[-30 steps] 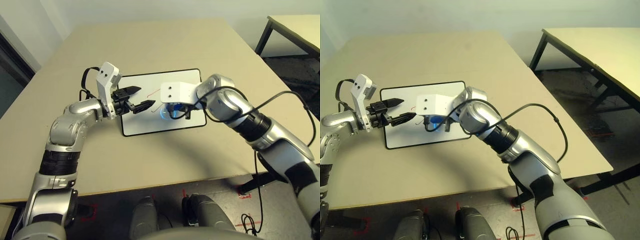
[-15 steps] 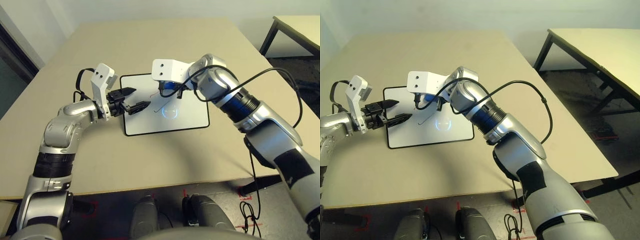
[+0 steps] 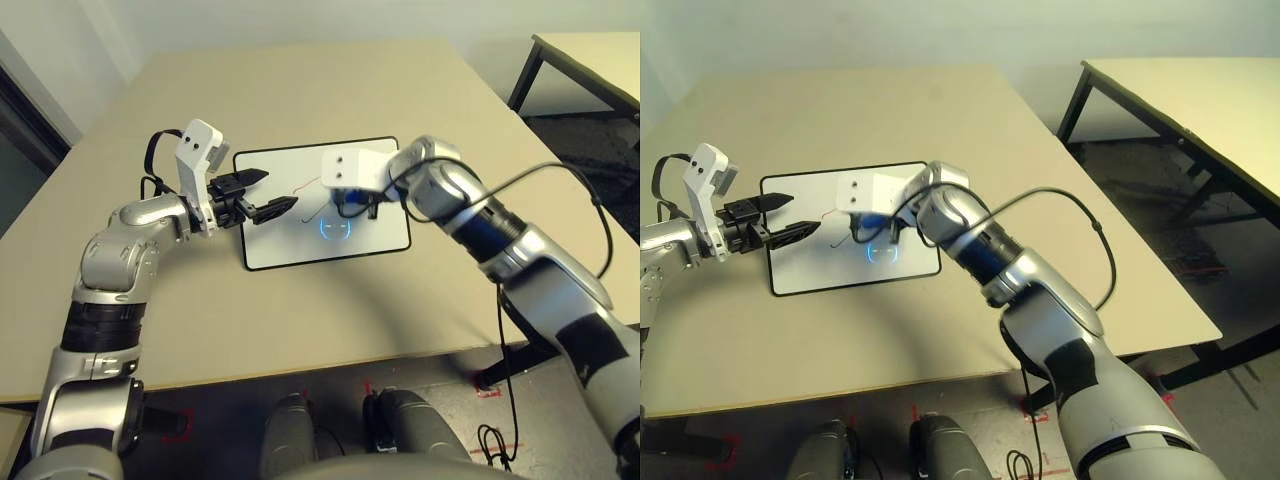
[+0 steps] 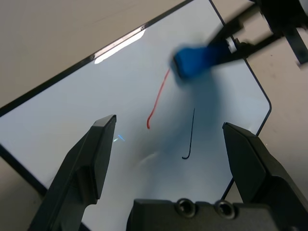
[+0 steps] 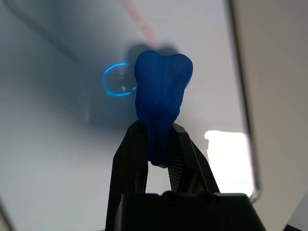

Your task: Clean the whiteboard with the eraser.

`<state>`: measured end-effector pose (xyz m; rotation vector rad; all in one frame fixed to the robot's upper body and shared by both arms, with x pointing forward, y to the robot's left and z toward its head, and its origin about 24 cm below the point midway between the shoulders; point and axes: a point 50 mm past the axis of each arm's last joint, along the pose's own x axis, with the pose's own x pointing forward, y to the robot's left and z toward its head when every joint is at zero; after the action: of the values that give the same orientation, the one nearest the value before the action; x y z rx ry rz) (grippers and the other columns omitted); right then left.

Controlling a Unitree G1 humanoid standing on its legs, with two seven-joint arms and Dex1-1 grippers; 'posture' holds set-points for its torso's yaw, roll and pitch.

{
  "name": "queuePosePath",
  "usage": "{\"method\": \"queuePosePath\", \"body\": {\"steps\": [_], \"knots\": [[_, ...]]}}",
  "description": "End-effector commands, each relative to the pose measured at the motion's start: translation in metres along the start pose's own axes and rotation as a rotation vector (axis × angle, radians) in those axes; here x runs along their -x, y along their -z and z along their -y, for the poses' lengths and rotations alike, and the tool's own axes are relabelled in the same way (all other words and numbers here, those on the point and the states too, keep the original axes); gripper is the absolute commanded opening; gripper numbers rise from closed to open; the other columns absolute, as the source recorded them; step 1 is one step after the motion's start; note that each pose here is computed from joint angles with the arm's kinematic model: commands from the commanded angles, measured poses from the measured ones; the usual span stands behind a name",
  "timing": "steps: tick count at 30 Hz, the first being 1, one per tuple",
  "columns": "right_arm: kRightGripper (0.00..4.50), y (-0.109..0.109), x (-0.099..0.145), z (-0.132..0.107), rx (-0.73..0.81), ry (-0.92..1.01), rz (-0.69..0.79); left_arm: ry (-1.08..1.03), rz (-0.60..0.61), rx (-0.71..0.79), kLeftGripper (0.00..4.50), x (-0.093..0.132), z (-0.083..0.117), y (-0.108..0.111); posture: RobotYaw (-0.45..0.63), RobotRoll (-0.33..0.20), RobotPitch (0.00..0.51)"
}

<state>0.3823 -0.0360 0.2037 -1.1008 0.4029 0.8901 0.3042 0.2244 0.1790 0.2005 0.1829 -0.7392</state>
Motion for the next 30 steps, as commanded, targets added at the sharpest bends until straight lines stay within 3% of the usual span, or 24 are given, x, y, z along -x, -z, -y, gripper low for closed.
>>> {"method": "queuePosePath", "body": {"steps": [1,12,15,20,30], "knots": [[0.57,0.006,-0.008,-0.002,-0.015,-0.009,-0.031,0.010,-0.014,0.003,4.50,0.000,0.003,0.001,0.04,0.000,0.060],[0.57,-0.006,0.015,-0.032,0.113,-0.157,-0.027,0.013,-0.016,0.007,4.50,0.000,0.008,-0.001,0.03,0.000,0.068],[0.57,-0.015,0.025,-0.019,0.152,-0.117,-0.044,0.017,-0.014,0.012,4.50,-0.002,0.009,0.000,0.02,0.000,0.069],[0.57,-0.017,0.022,-0.007,0.182,-0.092,-0.086,0.021,-0.010,0.021,4.50,-0.005,0.012,0.003,0.02,0.000,0.069],[0.57,-0.013,0.009,-0.011,0.215,-0.165,-0.143,0.012,-0.009,0.037,4.50,-0.003,0.015,0.009,0.03,0.000,0.077]]}}
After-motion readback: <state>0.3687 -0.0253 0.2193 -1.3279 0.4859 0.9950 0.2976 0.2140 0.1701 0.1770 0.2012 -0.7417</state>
